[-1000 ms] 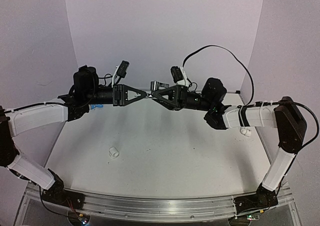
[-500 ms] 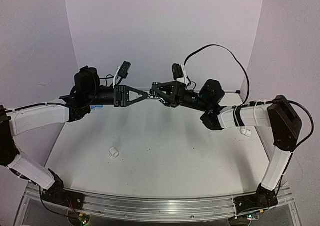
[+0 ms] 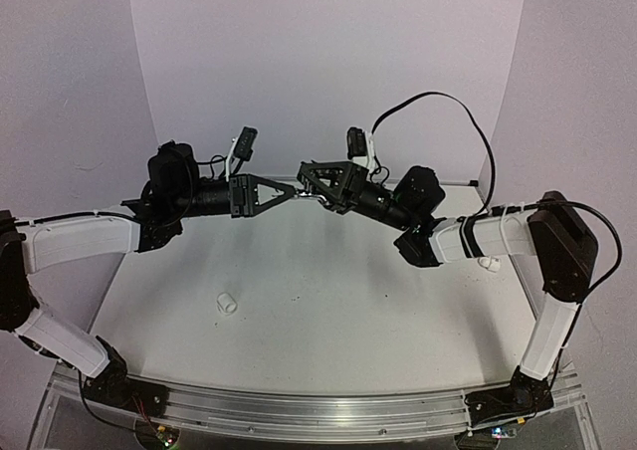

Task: Install the water faucets
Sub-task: Pass from the left arm to the right

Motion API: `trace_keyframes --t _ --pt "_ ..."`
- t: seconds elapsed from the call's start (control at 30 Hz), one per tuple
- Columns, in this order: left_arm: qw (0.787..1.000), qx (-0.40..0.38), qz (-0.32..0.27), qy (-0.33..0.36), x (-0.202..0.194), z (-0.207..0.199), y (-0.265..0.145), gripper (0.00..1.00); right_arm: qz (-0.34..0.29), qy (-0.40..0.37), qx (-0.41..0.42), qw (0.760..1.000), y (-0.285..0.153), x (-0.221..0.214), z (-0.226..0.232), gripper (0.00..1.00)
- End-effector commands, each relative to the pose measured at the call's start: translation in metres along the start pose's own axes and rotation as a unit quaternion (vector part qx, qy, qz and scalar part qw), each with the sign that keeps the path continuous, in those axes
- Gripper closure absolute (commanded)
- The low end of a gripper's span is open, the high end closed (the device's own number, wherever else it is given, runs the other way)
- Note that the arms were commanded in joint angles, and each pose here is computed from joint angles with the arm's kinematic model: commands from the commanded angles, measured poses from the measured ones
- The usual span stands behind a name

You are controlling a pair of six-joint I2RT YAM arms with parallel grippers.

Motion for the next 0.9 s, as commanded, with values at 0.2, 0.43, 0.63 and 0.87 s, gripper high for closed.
trace_keyframes --t 0.2,0.43,0.63,0.87 --pt "0.998 0.007 -0.056 0.034 0.018 -0.014 -0.007 1.0 -0.006 -0.024 0.038 0.999 0.001 -0.002 0.017 0.51" --pt "0.997 0.01 -0.064 0.037 0.02 -0.017 -0.009 1.0 0.001 -0.031 0.02 0.999 -0.004 -0.007 0.015 0.64" --pt "0.999 0.001 -0.047 0.023 0.014 -0.012 -0.007 1.0 0.019 -0.038 0.026 0.999 0.003 -0.005 0.017 0.75" --pt "0.999 0.001 -0.042 0.02 0.011 -0.011 -0.007 1.0 0.031 -0.047 0.036 0.998 0.006 -0.004 0.019 0.76"
Point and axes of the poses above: each gripper's point midway between its finger pads, its own y axis out along the fingers, its own z axis along the line the jaws close on, x = y × z, the point moved 9 cm from there along -y, back along the fingers, and after that the axes turned 2 degrees about -y, right-handed, at the moved point
